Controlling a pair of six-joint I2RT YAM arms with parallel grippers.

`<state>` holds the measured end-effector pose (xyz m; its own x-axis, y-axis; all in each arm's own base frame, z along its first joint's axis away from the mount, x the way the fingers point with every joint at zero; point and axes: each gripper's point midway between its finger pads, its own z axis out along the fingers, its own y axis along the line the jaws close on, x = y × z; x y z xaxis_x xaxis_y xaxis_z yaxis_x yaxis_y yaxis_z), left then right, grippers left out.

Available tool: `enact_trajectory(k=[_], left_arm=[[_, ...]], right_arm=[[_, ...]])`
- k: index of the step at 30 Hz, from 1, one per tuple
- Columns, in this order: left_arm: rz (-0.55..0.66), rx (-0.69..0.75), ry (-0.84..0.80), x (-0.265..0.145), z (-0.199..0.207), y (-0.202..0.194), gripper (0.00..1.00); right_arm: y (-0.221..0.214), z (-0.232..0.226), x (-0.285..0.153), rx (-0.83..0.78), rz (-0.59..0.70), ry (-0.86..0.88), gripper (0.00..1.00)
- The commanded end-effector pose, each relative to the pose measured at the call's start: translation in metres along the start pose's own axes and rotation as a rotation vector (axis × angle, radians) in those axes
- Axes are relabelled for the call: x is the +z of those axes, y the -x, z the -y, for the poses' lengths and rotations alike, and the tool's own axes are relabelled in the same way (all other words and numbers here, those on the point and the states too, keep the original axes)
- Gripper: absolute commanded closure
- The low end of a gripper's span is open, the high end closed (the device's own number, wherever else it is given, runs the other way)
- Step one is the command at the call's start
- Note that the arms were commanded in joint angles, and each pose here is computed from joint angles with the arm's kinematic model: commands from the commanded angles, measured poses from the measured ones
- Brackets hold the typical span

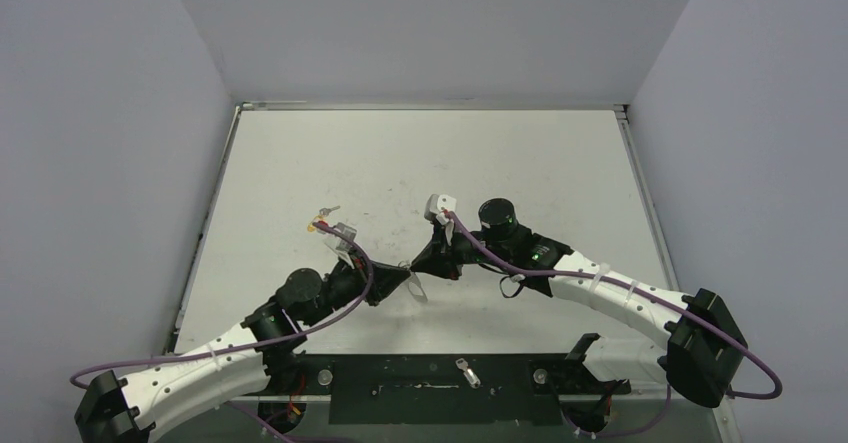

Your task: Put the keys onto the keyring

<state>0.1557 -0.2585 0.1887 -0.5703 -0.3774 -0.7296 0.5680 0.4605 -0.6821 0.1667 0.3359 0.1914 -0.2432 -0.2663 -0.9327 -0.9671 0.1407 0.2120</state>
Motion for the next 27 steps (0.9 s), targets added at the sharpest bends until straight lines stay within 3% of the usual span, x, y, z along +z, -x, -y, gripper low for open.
enact_trajectory(k=[1,3,7,14,22,27], left_arm=[[-0.027,0.113,-0.009,-0.002,0.012,0.012,1.0],[-0.05,0.161,-0.004,-0.003,0.012,0.011,1.0],[-0.099,0.244,-0.007,-0.003,0.013,0.009,1.0],[-0.177,0.348,-0.046,0.002,0.017,0.002,1.0],[-0.208,0.546,-0.219,0.0,0.038,-0.002,1.0],[-0.218,0.64,-0.335,-0.005,0.049,-0.008,1.0]], right_arm=[[0.032,0.002,-0.002,-0.034,0.103,-0.022,0.94],[0.032,0.005,-0.002,-0.011,0.102,-0.035,0.84],[0.027,0.019,-0.001,0.044,0.086,-0.098,0.79],[0.011,0.037,-0.008,0.087,0.059,-0.156,0.55],[0.005,-0.001,-0.024,-0.24,0.131,0.05,0.45],[-0.006,-0.017,-0.029,-0.377,0.116,0.151,0.44]])
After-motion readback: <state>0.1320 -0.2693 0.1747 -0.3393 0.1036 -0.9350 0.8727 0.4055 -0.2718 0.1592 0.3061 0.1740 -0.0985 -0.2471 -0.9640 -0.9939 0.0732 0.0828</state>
